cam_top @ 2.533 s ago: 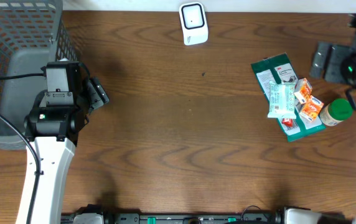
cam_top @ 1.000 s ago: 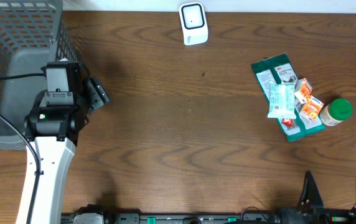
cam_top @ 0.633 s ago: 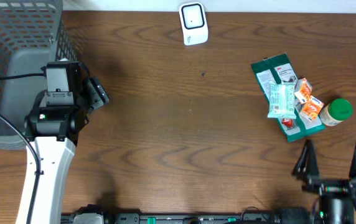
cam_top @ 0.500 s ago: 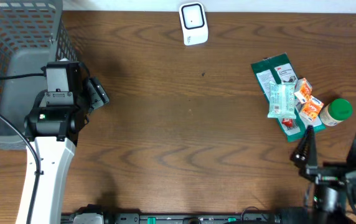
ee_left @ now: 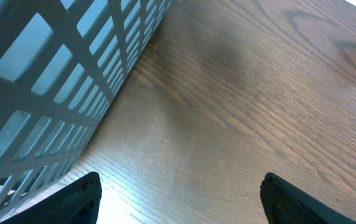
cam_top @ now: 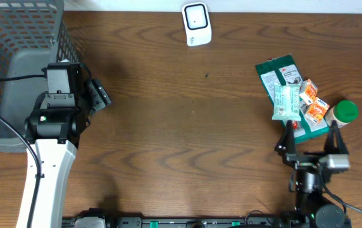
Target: Scan the item barcode
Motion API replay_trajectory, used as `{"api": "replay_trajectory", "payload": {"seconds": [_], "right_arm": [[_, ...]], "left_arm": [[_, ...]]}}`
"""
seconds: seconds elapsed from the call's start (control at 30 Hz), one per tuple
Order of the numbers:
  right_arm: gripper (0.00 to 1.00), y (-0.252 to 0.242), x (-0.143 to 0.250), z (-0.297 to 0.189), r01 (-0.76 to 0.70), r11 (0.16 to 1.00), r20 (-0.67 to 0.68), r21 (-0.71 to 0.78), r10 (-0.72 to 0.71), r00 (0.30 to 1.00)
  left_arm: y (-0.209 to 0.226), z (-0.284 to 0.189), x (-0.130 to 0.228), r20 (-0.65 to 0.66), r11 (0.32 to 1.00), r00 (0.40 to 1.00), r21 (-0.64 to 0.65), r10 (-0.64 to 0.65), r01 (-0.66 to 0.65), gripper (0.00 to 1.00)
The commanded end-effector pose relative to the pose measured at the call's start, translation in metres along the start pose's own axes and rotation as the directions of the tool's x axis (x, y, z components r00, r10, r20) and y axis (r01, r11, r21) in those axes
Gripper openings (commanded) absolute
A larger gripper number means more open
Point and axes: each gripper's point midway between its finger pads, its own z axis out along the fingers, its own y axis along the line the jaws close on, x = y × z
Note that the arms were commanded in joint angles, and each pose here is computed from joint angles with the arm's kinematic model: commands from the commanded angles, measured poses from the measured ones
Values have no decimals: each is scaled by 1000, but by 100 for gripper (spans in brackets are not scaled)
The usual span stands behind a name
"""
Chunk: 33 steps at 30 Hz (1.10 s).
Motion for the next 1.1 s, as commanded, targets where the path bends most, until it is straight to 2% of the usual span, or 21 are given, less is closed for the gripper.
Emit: {"api": "replay_trajectory", "payload": {"seconds": [0.0,0.13,0.23,0.3,0.37,1.07], "right_arm": [[99,-2,22,-1,-3,1000,-89,4,4,996],[99,-7,69,-10,36,999,-277,16,-31,960],[99,-11,109,-26,110,994,-441,-10,-103,891],[99,-4,109,-26,176,981,-434,-86,-196,879],[99,-4,109,-26,199,975,-430,-102,-223,875],[99,-6,109,-26,175,981,-433,-80,-192,881]], "left_arm": [[4,0,-1,4,1000,1000,-16,3,-3,83],[4,0,-1,4,1000,1000,-16,3,-3,83],[4,0,-1,4,1000,1000,-16,3,-3,83],[4,0,-1,4,1000,1000,-16,3,-3,83],[4,0,-1,4,1000,1000,-16,3,-3,83],[4,0,-1,4,1000,1000,-16,3,-3,83]]}}
